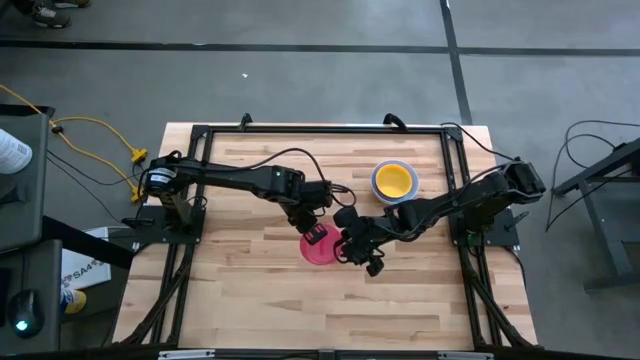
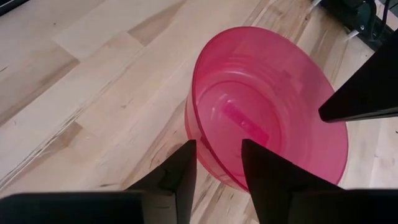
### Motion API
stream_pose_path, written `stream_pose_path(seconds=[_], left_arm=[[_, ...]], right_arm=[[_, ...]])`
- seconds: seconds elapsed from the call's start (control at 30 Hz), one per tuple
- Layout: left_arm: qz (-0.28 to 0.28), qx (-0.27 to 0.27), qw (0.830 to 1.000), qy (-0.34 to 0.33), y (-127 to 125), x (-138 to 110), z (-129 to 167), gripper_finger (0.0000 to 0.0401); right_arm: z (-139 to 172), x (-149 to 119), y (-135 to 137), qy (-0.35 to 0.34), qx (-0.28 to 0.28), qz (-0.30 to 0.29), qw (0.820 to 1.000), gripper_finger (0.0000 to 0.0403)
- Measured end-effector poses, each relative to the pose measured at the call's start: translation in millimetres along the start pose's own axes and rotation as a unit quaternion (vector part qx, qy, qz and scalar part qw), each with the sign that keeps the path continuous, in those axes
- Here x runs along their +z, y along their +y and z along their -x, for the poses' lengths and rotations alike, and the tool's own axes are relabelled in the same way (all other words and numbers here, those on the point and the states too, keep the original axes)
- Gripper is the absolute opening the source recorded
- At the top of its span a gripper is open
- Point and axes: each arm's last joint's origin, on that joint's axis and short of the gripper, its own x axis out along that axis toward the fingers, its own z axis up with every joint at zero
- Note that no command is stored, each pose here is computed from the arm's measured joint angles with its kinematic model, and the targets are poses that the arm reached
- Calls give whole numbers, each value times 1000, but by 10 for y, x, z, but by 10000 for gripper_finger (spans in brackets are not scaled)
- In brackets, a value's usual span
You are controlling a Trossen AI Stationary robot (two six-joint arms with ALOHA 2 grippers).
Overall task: Nest bowls inside each other
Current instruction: Stack the red bowl on the yellow bowl
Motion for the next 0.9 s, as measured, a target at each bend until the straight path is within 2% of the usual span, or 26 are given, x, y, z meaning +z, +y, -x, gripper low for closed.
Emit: stream_pose_path(seconds=[0.4, 0.63, 0.9], left_arm=[[-1, 0, 1000, -3, -3, 5, 1, 0], [-17, -6, 1000, -12, -16, 21, 2, 5], [-84, -32, 995, -50, -74, 90, 9, 52]], right_arm=[[0, 3, 4, -2, 4, 10, 1000, 11], [0, 5, 6, -4, 6, 9, 1000, 5], [1, 13, 41, -6, 18, 8, 1000, 3]])
